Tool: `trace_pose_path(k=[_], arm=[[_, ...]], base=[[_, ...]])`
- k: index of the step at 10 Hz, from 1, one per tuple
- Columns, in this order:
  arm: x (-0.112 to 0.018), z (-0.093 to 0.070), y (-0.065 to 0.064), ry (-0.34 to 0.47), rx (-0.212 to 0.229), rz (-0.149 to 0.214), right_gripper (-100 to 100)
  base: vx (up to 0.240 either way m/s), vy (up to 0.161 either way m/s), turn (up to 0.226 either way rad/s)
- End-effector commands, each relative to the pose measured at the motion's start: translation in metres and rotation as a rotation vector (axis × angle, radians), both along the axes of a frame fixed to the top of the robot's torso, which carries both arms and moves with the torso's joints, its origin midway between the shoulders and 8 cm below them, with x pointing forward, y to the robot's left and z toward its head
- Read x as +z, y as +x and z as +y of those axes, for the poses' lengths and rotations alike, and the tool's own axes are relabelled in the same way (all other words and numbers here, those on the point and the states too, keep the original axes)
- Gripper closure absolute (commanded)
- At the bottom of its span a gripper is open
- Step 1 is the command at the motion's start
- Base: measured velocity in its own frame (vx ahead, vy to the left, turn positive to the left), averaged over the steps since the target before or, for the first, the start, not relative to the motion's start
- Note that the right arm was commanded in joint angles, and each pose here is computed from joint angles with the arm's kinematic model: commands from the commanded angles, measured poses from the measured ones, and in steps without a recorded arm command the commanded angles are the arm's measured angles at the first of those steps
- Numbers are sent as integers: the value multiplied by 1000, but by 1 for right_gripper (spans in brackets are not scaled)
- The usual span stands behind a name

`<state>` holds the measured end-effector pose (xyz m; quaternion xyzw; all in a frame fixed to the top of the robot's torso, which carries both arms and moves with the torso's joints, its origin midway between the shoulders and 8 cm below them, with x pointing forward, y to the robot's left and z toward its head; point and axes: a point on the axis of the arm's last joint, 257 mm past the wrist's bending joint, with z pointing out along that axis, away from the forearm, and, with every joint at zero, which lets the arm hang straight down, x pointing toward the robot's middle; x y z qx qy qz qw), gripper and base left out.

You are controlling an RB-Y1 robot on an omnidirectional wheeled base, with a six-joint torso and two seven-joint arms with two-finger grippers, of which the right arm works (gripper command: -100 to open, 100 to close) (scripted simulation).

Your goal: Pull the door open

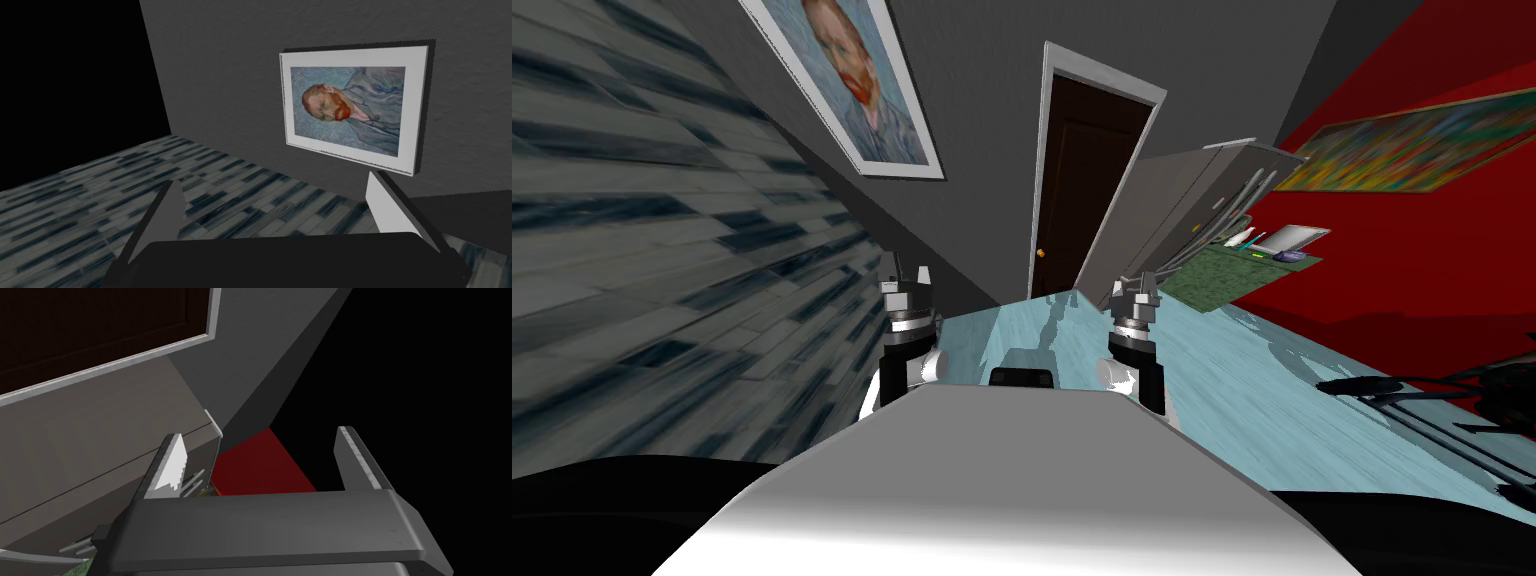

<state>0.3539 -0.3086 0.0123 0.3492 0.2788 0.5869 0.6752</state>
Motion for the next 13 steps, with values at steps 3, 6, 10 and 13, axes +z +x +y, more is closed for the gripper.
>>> trace_pose_path(k=[3,6,10,13], arm=[[-20,0,12,-68,-30,37,-100],[-38,0,22,-129,-57,70,-100],[-60,-1,33,-205,-89,109,-100],[-75,-1,40,-256,-109,134,-100]], base=[[115,-23,25],[139,5,27],[102,-3,22],[91,-5,19]])
